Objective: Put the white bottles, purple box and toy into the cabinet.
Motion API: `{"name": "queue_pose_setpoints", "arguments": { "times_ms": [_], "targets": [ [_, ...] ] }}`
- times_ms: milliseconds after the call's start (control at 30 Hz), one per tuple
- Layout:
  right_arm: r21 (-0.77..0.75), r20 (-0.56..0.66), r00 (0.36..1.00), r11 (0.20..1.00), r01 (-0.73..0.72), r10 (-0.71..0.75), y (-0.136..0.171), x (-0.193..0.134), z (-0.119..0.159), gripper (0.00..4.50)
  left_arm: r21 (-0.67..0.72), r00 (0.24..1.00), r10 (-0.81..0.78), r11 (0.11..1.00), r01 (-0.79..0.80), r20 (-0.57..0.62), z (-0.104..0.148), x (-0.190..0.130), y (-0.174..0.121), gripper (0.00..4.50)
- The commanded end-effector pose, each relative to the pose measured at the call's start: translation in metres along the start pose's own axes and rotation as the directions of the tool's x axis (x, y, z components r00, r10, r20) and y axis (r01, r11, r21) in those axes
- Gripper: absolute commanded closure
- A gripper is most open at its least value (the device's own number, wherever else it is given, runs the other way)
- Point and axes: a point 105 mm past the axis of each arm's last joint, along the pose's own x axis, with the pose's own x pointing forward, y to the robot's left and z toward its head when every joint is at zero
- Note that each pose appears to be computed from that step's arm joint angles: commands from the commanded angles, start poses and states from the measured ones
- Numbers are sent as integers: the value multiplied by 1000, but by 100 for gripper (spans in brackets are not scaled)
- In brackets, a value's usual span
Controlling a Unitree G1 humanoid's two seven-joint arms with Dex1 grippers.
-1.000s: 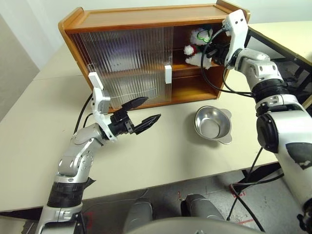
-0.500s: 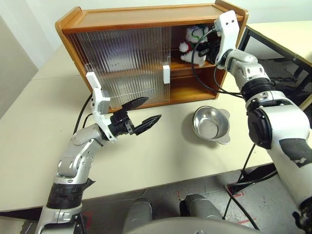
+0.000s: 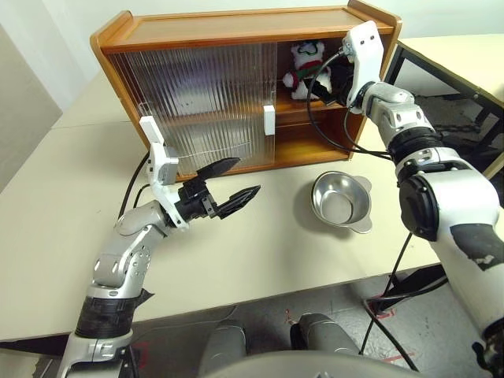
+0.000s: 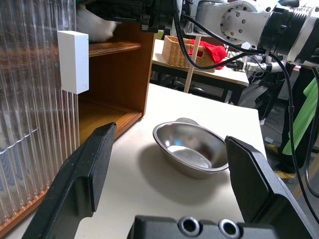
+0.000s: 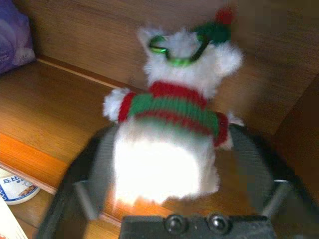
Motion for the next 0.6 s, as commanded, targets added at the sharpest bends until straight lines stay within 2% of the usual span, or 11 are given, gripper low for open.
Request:
{"name": "queue_pose_setpoints", "arguments": {
  "times_ms": [33,367,600],
  "targets": [
    [-10,21,1000,1000,12,-11,-5,-1,9,3,-4,1000,-15,1000,15,-5,-2,3,-3,0],
    [-23,102,994,999,-27,29,-13,-12,29,3,-9,1000,-14,1000,14,-2,-2,3,-5,0],
    [-7,82,988,992,-129,129,-7,-45,12,3,-15,1000,-14,1000,14,-6,-3,1,-5,0]
  ]
}}
